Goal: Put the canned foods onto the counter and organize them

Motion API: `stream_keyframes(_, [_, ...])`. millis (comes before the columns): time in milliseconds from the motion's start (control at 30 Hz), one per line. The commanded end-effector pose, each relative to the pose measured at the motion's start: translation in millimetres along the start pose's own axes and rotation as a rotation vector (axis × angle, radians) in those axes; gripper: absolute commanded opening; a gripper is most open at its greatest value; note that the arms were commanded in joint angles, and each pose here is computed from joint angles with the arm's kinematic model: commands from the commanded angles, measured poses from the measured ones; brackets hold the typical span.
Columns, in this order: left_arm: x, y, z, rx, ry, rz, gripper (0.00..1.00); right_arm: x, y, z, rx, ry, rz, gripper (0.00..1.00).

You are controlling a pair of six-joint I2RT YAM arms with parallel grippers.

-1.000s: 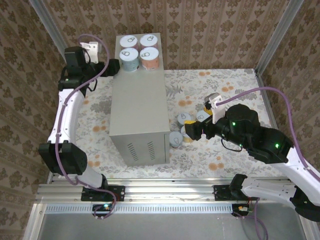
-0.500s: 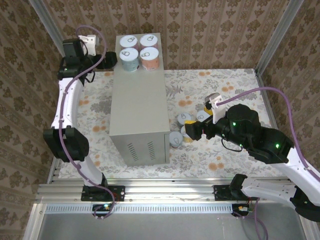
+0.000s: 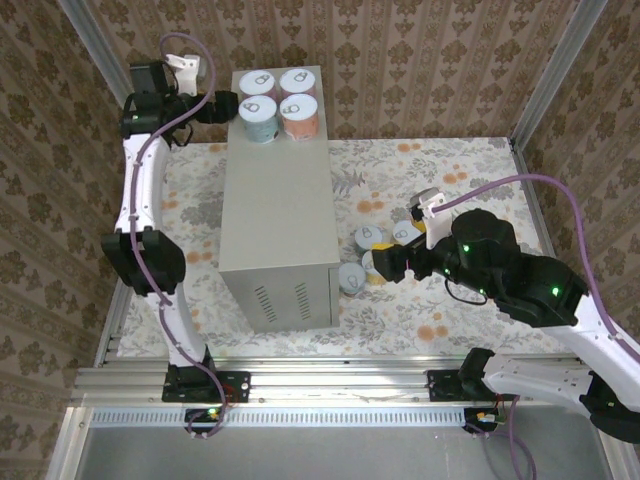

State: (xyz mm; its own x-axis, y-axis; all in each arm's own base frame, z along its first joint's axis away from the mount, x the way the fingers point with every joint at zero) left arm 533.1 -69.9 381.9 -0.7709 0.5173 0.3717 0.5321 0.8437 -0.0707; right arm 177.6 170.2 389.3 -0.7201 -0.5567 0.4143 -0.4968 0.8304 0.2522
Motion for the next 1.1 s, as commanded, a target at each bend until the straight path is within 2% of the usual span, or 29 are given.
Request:
stream_keyframes(0, [-6, 3, 13, -0.02, 0.057, 0.019, 1.0, 6, -4, -8, -0.029, -0.019, 0.027, 1.0])
stream_keyframes(1067, [-24, -21, 20, -0.041, 0.084, 0.134, 1.0, 4, -5, -2, -0.036, -0.014, 0.021, 1.0])
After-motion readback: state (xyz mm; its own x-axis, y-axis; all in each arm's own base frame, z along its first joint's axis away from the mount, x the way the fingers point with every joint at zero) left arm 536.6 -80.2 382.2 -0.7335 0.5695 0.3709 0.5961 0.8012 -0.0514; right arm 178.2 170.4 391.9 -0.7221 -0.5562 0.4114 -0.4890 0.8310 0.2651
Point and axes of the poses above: each hand's point on the last joint's axis, 136 mm out from that joint toward the fingers, its own x axis back along the fingers, its own y axis along the line the jaws close on, z = x × y, the point moved 3 cm from there along x, back along the fingers, and after that the axes turned 7 degrees about -x, right-handed, at the moved point
